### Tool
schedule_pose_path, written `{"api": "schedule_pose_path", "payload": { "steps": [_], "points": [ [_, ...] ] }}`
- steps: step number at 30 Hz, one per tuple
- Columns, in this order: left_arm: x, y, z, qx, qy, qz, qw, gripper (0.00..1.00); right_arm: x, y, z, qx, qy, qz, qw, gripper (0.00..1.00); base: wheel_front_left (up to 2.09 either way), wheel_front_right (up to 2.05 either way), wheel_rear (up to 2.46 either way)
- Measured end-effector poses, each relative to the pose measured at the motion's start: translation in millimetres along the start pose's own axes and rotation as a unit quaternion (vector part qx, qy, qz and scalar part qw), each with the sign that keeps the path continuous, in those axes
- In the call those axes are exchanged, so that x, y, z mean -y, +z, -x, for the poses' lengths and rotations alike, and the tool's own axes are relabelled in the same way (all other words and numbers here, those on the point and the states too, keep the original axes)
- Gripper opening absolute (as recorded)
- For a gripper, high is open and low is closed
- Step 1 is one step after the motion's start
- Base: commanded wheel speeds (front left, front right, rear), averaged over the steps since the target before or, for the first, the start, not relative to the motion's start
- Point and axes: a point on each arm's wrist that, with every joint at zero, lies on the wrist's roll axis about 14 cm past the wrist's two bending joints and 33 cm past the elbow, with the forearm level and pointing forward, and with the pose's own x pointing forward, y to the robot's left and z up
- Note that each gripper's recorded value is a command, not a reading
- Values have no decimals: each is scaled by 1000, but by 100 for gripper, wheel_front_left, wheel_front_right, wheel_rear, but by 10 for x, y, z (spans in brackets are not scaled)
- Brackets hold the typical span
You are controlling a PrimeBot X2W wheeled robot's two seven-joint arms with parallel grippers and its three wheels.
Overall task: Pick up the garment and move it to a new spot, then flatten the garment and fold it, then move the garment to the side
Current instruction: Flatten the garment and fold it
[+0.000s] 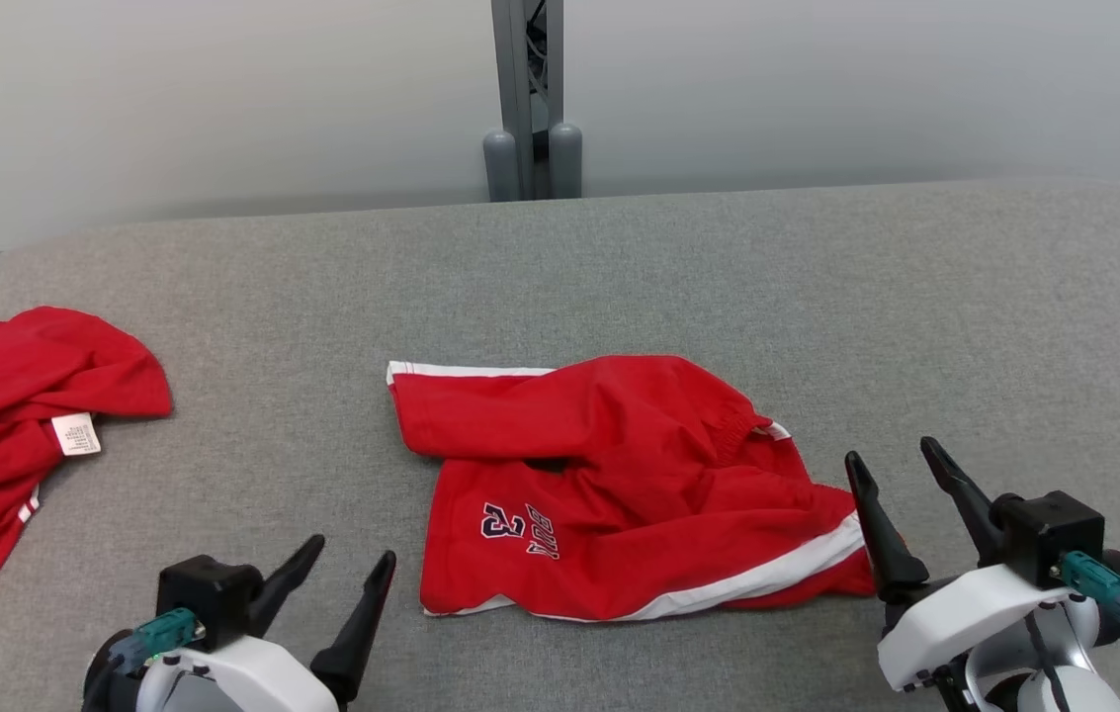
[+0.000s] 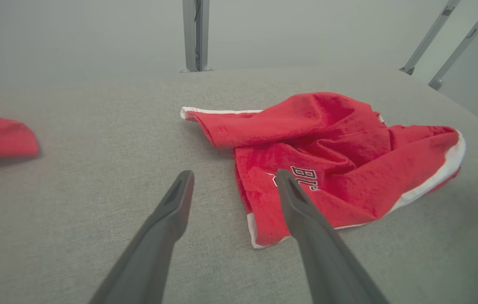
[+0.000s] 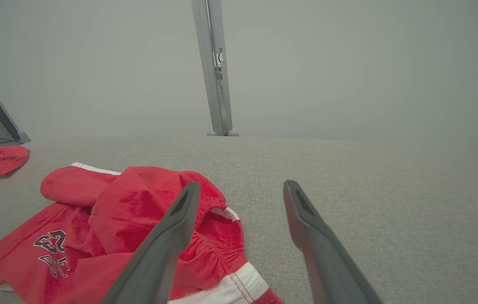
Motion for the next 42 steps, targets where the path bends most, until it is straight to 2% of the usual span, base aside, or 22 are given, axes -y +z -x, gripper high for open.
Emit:
{"api": "schedule_pose_path", "payload": {
  "steps": [7,14,26,27,28,29,35,42],
  "points": [
    [214,-499,-88,-105,-56,28,992,100,-77,-325,-58,-69,17,17,997,100,0,0,0],
    [245,-709,-202,-144,-76,31,986,100,2,-515,-49,-116,24,36,992,100,0,0,0],
    [253,-982,-365,-196,-97,39,975,100,34,-842,-30,-185,28,14,982,100,0,0,0],
    [253,-983,-381,-196,-99,39,975,64,32,-861,-31,-189,29,14,981,46,0,0,0],
    [262,-995,-386,-198,-102,41,974,22,25,-885,-25,-196,30,9,980,32,0,0,0],
    [270,-995,-393,-198,-105,42,974,0,18,-891,-23,-197,31,8,980,0,0,0,0],
    [247,-946,-403,-193,-106,42,975,0,21,-758,-46,-178,29,-8,984,0,0,0,0],
    [132,-407,-453,-110,-87,36,989,0,99,-220,-140,-73,5,-58,996,0,0,0,0]
  ]
}}
